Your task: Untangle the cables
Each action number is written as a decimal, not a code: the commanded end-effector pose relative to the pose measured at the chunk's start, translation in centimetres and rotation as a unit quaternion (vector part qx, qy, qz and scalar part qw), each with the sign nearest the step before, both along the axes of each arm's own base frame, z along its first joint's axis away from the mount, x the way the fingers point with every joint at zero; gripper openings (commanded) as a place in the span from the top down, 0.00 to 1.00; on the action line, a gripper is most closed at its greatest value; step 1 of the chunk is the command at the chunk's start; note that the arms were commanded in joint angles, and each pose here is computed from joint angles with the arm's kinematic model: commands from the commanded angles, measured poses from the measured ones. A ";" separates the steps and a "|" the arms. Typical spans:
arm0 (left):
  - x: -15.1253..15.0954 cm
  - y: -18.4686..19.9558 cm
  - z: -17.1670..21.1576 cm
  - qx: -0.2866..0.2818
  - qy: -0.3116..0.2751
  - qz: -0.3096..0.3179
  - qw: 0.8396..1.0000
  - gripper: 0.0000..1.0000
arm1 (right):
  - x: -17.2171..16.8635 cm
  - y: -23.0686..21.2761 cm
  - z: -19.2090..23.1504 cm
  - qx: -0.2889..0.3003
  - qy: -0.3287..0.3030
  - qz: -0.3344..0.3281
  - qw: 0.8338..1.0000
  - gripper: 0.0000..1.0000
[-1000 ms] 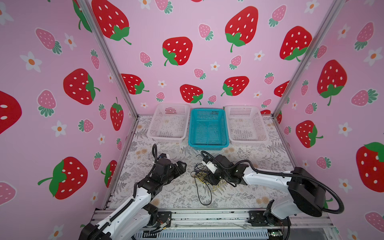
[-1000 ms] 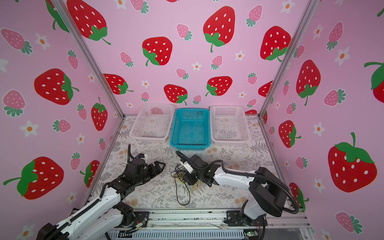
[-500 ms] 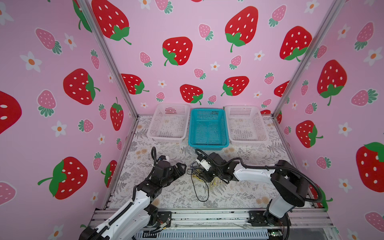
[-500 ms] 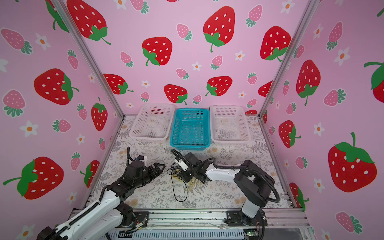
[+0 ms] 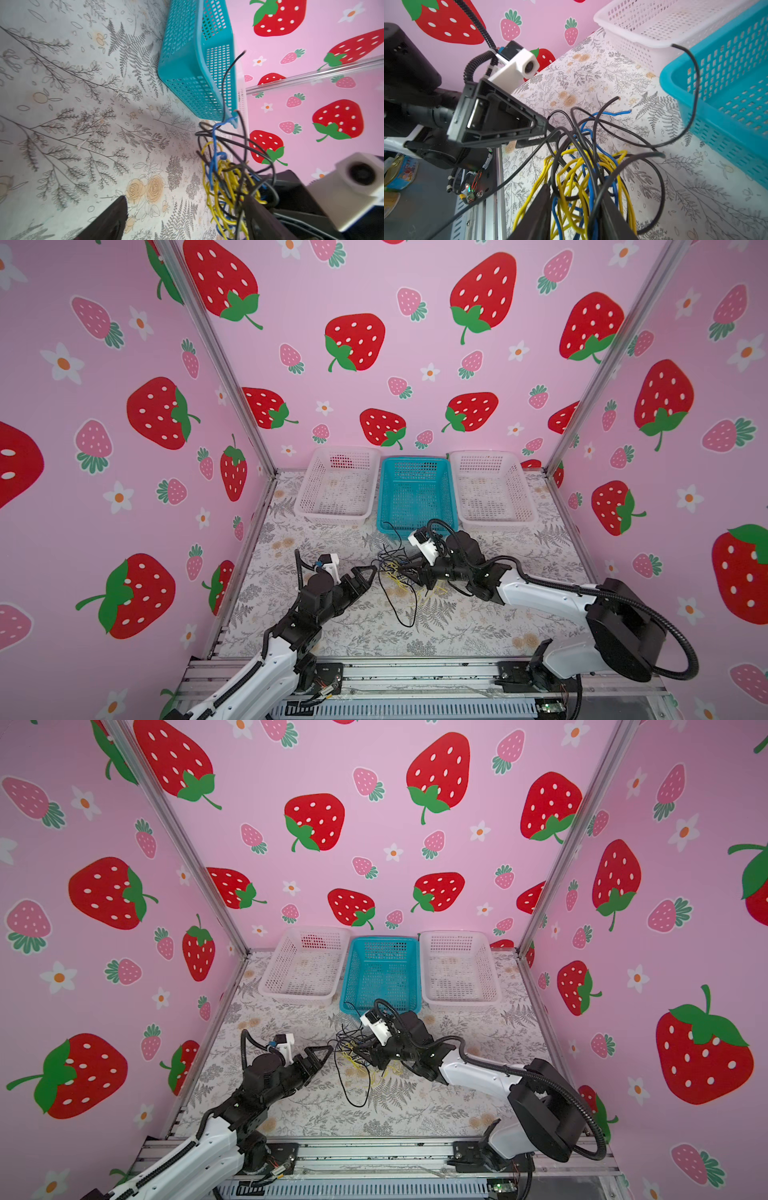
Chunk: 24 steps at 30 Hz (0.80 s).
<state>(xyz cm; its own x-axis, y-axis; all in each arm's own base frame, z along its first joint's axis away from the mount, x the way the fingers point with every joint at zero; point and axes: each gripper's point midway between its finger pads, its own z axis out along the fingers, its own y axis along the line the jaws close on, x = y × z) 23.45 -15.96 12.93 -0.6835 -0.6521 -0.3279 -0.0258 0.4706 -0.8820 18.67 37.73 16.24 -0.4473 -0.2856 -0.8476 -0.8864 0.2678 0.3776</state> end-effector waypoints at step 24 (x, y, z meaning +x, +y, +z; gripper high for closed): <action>0.3 -5.6 4.7 -0.063 -0.046 -0.059 0.995 0.71 | -1.7 0.5 1.9 0.077 0.005 0.042 0.996 1.00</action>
